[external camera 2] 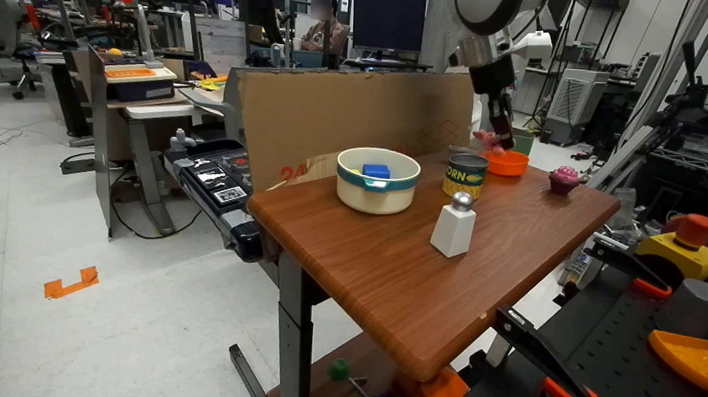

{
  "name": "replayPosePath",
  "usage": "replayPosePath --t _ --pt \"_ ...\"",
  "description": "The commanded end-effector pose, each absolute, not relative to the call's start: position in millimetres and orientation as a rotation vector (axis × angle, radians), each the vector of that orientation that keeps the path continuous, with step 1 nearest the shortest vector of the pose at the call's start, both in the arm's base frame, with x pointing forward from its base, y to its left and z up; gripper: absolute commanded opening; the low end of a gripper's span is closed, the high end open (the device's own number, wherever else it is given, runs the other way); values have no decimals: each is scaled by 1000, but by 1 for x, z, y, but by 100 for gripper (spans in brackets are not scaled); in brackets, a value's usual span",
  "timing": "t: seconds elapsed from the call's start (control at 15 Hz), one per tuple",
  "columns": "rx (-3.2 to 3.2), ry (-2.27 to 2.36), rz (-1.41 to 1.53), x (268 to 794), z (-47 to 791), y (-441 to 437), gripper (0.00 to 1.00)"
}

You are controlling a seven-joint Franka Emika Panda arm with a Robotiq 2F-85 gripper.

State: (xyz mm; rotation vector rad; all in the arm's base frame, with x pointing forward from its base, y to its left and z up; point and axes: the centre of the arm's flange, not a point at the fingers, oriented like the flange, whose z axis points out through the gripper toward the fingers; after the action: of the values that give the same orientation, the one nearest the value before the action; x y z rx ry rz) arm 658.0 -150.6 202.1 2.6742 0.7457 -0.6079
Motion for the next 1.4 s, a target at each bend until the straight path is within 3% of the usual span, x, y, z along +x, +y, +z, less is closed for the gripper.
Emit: replayPosePath --t 0.0,0.93,1.33 --pt "2641 719 -638 651 212 -145 2" --pt "2396 638 -897 662 225 -85 2" --pt "2412 682 -835 654 233 -91 2"
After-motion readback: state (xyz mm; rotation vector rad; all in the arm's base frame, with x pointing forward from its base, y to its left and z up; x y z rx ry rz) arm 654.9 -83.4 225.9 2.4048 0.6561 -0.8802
